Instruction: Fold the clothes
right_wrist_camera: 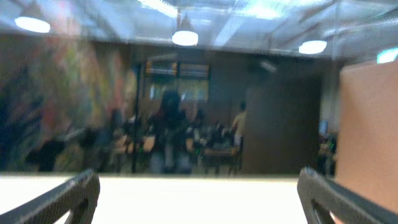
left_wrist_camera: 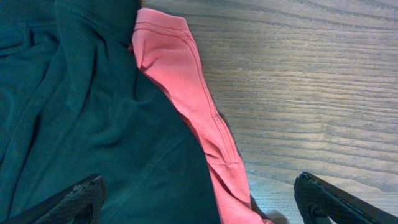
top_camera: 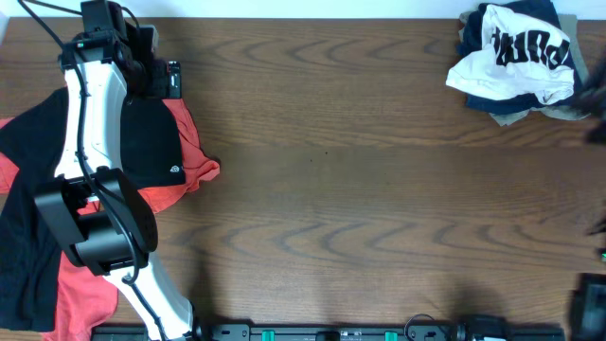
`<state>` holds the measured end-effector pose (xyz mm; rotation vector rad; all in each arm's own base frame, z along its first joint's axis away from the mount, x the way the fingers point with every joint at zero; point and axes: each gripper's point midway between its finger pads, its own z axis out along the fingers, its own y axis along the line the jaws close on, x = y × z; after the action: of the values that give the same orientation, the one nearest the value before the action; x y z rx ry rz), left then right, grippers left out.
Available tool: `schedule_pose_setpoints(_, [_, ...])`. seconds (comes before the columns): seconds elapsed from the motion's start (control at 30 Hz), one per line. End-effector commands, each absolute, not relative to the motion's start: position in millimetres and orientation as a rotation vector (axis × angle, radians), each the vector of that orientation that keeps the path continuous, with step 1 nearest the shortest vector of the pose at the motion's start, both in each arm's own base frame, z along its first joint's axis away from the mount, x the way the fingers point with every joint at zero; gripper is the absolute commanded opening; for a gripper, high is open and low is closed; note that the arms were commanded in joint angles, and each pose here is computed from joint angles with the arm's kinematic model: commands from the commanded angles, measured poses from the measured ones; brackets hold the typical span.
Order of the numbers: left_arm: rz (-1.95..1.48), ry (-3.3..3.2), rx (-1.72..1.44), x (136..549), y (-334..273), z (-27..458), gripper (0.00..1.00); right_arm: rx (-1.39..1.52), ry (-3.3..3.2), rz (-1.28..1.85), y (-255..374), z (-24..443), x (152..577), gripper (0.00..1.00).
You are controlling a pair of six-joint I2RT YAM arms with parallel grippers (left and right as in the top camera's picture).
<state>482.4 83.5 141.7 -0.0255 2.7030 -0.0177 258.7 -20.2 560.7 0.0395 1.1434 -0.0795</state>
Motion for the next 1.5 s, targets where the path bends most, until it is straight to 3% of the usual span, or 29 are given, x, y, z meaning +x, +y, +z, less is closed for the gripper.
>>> schedule_pose_setpoints(0.0, [-0.018,2.704,-0.039,481.3,83.9,142.6,0.98,0.008,1.215,0.028,-3.9,496.9,268.7,0.99])
schedule_pose_setpoints(0.27, [-0.018,2.704,-0.039,481.3,83.9,142.6,0.98,-0.006,1.407,0.058,2.0,337.6,265.1,0.99])
schedule_pose_setpoints(0.57, [-0.018,2.704,-0.039,481.3,83.9,142.6,0.98,-0.141,1.481,-0.011,15.7,246.8,250.9,0.99])
schedule_pose_setpoints(1.1, [-0.018,2.704,-0.039,481.3,83.9,142.6,0.98,-0.172,1.637,0.025,23.3,156.7,245.6,0.99])
schedule_pose_setpoints(1.47, [-0.018,2.704,-0.039,481.3,83.9,142.6,0.98,-0.165,1.630,0.024,22.3,158.4,245.2,0.99])
